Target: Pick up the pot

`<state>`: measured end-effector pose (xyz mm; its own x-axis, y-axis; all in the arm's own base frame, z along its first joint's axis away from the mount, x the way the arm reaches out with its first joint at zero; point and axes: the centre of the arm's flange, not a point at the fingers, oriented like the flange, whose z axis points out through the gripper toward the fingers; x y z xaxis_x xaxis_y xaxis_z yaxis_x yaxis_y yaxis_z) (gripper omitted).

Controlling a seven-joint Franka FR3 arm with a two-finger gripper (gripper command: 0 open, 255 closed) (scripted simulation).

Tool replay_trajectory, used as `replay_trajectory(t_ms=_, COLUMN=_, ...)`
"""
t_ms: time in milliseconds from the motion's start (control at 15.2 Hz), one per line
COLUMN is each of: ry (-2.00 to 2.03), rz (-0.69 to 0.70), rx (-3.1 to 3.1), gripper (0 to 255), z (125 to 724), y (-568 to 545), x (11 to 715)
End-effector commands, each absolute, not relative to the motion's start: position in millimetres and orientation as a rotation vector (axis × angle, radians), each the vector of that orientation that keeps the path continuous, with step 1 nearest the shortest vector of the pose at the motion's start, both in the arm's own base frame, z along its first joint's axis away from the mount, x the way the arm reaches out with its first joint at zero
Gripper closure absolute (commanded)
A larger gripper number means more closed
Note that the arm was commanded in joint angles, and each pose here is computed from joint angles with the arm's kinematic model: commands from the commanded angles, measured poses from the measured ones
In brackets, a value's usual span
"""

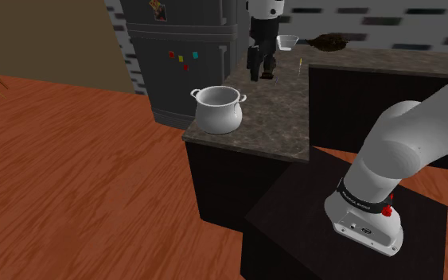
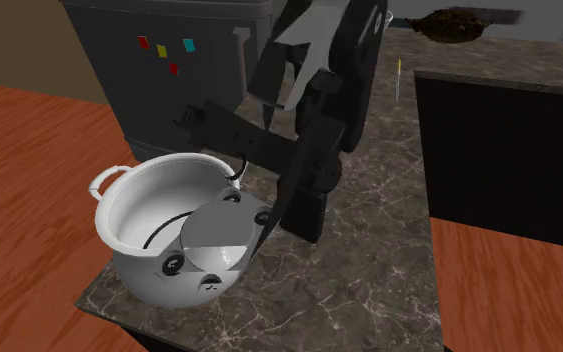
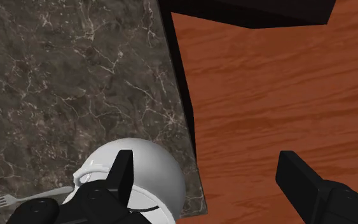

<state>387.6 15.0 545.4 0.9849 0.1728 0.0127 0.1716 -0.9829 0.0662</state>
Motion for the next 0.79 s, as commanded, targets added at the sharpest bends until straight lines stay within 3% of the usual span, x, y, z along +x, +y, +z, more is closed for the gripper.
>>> replay_trajectory(t_ms=0, ry=0.262, rz=0.024, rx=3.072, gripper=0, z=529.9, y=16.6, x=411.9)
replay_trajectory(t_ms=726, ry=0.244, rz=-0.006, rx=3.109, gripper=0, z=448.7, y=16.2, x=535.4)
